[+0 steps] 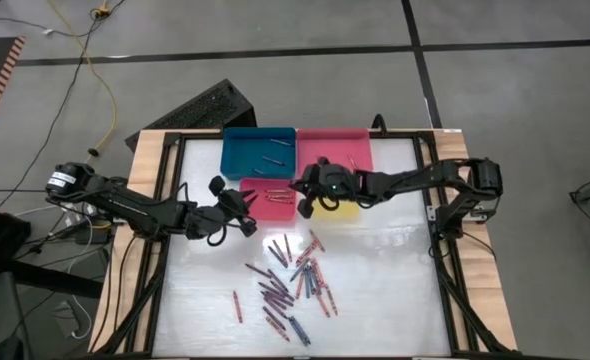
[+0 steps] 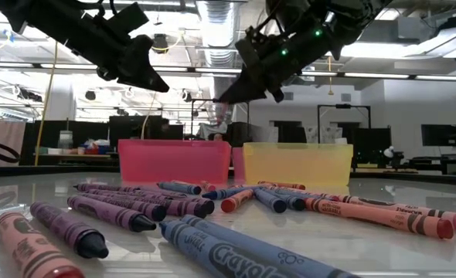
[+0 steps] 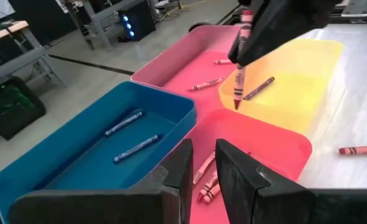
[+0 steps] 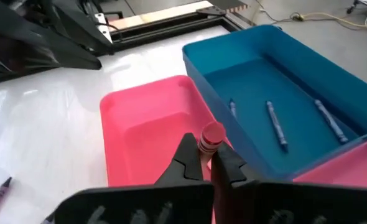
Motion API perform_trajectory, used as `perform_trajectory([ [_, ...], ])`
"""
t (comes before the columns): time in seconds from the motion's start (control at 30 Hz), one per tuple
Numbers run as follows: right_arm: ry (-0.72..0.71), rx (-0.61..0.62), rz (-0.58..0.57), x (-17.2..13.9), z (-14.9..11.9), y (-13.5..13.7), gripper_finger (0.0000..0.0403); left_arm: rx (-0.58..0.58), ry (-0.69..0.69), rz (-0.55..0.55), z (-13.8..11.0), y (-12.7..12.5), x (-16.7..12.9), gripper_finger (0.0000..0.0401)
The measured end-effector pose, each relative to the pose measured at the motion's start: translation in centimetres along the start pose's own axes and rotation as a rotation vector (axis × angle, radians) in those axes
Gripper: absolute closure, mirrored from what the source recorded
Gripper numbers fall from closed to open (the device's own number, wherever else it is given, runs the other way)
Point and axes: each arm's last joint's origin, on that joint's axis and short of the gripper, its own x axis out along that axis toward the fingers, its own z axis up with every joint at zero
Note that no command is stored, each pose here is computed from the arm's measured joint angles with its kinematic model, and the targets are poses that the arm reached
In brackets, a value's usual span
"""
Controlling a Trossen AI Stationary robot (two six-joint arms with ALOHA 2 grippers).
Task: Sort crayons
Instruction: Put the red crayon into the red bin
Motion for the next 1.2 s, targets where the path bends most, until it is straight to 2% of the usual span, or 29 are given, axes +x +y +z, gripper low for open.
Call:
perform_trajectory([
  [0.23, 0.035, 0.0, -0.018, 0.8, -0.6, -0.3, 0.0403, -0.01, 0.012, 0.0, -0.2, 0.0, 0.0, 0.0343],
  [0.47, 0.101, -0.021, -0.011, 4.3, -1.7, 0.2, 0.0403, 0.009, 0.049, -0.04, -0.6, -0.1, 0.0, 0.0343],
  [0.67, 0.124, -0.045, -0.012, 6.3, -0.7, 0.8, 0.0387, 0.015, 0.079, -0.036, -0.9, 0.1, -0.2, 0.0343],
  [0.9, 0.191, -0.095, -0.014, 7.3, -0.7, 1.1, 0.0365, 0.005, 0.093, -0.033, -1.1, 0.3, -0.3, 0.0343],
  [1.2, 0.255, -0.112, -0.03, 7.2, -1.4, 0.9, 0.0384, -0.005, 0.099, -0.039, -1.1, 0.2, -0.3, 0.0343],
])
